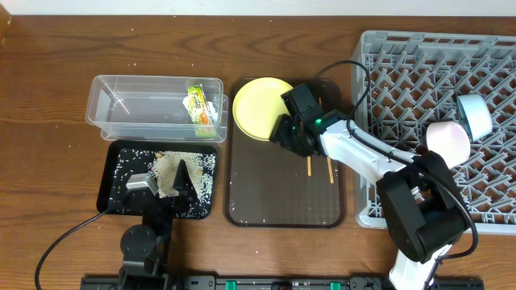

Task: Sort waste into correct bins and load items into the dishwasher rack
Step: 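Grip the yellow plate edge and tilt it up off the tray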

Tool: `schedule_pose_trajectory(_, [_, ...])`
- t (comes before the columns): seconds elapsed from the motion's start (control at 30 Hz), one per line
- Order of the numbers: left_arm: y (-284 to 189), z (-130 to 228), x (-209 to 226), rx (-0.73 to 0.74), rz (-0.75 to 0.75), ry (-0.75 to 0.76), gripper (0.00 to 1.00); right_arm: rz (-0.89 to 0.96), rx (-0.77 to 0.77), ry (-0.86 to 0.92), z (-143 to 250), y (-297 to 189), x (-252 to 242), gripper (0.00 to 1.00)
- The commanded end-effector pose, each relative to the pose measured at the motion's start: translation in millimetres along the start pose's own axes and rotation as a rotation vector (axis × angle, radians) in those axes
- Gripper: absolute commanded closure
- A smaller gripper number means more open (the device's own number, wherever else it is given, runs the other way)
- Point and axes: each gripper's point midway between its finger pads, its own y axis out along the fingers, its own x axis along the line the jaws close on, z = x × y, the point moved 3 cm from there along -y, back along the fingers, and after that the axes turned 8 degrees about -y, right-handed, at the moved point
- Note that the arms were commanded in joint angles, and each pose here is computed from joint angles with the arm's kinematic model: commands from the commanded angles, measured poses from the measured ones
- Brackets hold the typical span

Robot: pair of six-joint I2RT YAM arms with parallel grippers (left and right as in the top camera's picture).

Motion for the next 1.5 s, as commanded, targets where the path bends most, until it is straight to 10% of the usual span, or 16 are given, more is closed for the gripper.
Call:
schedule_pose_trajectory(0.0, [1.1, 13.5, 9.0, 0.041, -0.036, 0.018, 0.11, 0.136, -0.109, 0.171, -18.1, -1.6, -28.3, 0.49])
schedule_pose_trajectory(0.33, [1.1, 13.5, 9.0, 0.041, -0.036, 0.018, 0.11, 0.252, -0.066, 0.055, -6.4, -4.7, -48.5, 0.99])
schedule_pose_trajectory(0.47, [1.1, 13.5, 9.0, 0.041, -0.036, 0.018, 0.11, 0.191, -0.036, -0.024, -5.0, -3.7, -37.9, 0.93])
schedule_pose_trajectory(0.8, [1.1, 13.5, 9.0, 0.041, -0.036, 0.018, 0.11, -0.091, -0.078, -0.252, -19.8, -3.8, 16.9, 0.38])
schedule_pose_trajectory(1.0, [1.1, 13.5, 9.0, 0.041, -0.036, 0.018, 0.1, 0.027, -0.168, -0.107, -34.1, -3.9, -1.7, 0.36])
schedule_pose_trajectory(1.23, [1.1, 13.5, 9.0, 0.041, -0.036, 0.018, 0.11, 0.114, -0.205, -0.08, -37.5, 4.9, -16.5, 0.67])
schedule_pose_trajectory(1.47, [1.1, 13.5, 9.0, 0.041, -0.036, 0.018, 0.11, 0.212, -0.069, -0.028, -11.3, 40.6, -47.3, 0.68])
